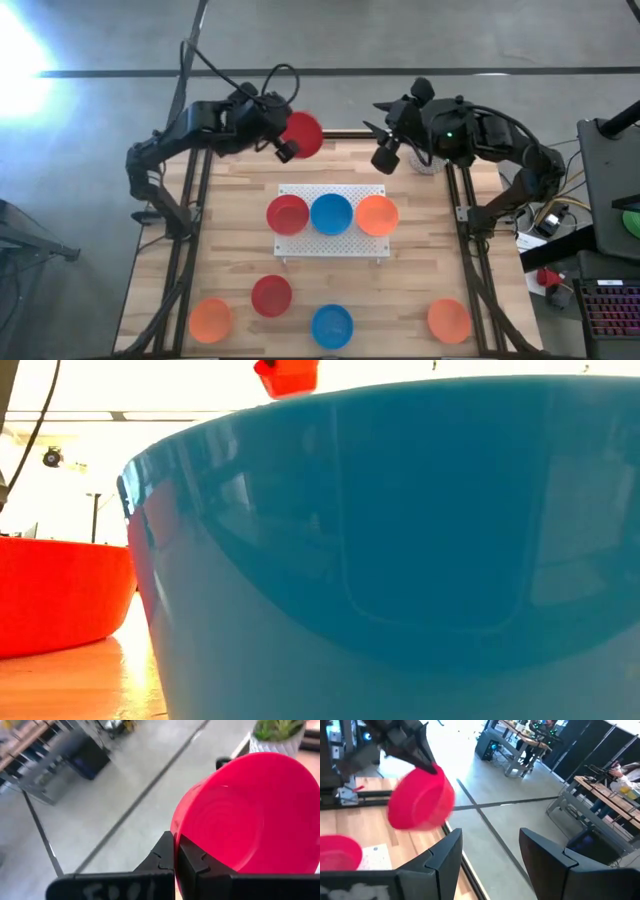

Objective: Pick & Place Mini bowls
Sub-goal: Stack the top red bowl on the red bowl on the shelf

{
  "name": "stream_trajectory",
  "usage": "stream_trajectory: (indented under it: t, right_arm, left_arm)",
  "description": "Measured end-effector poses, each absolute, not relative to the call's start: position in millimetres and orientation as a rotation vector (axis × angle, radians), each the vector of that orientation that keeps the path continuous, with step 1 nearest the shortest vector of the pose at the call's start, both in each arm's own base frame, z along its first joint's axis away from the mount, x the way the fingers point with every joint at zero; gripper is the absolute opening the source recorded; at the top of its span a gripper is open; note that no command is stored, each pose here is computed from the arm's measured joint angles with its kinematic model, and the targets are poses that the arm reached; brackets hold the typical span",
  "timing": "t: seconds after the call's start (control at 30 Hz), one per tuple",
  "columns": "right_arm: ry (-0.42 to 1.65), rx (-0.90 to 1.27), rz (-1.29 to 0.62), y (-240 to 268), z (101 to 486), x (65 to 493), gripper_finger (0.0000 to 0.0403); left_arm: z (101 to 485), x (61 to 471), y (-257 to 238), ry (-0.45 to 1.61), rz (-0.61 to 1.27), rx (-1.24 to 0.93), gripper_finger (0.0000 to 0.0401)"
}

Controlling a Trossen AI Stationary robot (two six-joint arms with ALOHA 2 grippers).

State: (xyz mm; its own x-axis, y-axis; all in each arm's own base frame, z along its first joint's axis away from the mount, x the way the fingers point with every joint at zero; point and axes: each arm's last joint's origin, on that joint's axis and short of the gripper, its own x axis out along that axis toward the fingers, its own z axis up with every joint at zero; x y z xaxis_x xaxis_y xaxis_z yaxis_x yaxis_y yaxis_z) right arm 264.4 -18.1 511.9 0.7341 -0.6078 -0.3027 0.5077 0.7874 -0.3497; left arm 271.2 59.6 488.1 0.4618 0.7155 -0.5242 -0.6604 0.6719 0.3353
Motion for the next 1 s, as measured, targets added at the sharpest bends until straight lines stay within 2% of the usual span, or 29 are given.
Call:
stream_trajectory:
  t: [0.13,0.3,0.67,1.0]
  right_arm:
    - [0.434,-0.257,-0.607,-16.2,513.3,255.9,0.0192]
    - [0.43,-0.256,-0.608,-16.3,516.5,247.3,0.0191]
    - [0.422,-0.229,-0.606,-16.1,517.0,245.7,0.0191]
    - [0.424,-0.153,-0.209,-5.8,516.6,241.9,0.0191]
  left_arm:
    - [487.6,255.9,54.9,0.758,0.755,0.038,0.0001]
    - [484.3,248.0,47.9,0.844,0.543,-0.047,0.0001]
    - [452.6,264.3,41.3,1.058,0.243,-0.175,0.0]
    - [404.2,280.4,42.6,1.229,0.203,-0.193,0.0]
